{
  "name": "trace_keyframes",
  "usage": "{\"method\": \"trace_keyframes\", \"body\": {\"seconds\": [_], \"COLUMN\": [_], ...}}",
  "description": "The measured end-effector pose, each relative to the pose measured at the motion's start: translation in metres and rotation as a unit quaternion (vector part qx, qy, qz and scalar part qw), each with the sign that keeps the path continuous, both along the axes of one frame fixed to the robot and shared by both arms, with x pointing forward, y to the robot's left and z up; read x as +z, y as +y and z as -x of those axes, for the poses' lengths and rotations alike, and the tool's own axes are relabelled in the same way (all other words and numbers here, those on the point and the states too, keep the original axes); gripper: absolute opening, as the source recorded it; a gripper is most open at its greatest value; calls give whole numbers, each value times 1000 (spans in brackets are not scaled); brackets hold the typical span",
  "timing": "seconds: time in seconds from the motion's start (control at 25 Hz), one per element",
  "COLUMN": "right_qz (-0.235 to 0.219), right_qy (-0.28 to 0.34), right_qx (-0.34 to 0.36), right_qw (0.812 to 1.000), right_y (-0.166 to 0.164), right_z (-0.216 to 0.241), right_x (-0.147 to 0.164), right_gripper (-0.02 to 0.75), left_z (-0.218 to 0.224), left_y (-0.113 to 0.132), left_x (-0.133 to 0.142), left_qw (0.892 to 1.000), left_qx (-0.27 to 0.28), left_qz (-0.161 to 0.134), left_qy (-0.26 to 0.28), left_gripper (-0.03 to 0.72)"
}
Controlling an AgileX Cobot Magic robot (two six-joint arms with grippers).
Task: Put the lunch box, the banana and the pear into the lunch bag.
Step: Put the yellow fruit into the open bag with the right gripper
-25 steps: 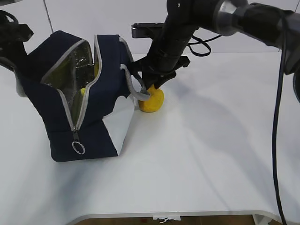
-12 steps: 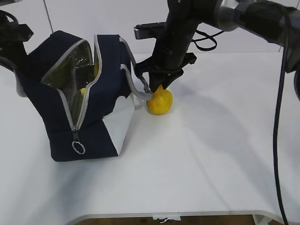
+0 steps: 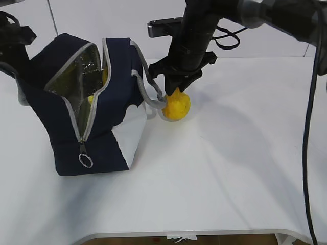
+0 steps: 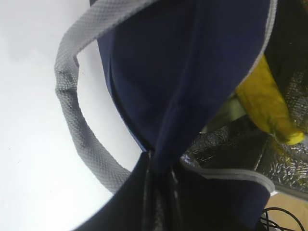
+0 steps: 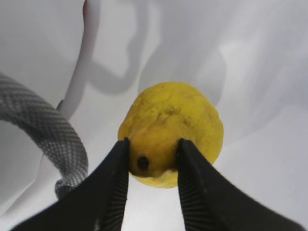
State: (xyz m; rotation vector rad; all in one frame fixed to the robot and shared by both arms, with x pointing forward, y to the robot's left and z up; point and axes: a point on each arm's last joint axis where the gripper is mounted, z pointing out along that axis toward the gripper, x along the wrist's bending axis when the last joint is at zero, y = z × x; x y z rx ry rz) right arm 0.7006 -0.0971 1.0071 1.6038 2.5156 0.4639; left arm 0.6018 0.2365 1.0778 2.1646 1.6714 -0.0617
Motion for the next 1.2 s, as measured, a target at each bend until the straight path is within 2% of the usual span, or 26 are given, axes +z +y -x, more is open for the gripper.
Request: {"method": "trace_keyframes", "body": {"seconds": [0.56, 0.96, 1.2], "right_qz": [3, -24, -41], "right_qy": [-35, -101, -131], "right_qx": [0, -1, -1], "right_qw": [999, 995, 990], "right_y": [-6, -17, -24], "right_z": [8, 33, 50], "right_x": [35, 107, 141], "right_gripper": [252, 251, 251], "left_z": [0, 0, 0], "left_y": [-1, -3, -7], "left_x": [0, 1, 3], "left_qw": [1000, 1000, 999], "left_qx": [1, 2, 5], "left_qz": [5, 19, 43], "left_qy": [0, 2, 4], "left_gripper": [8, 8, 8]}}
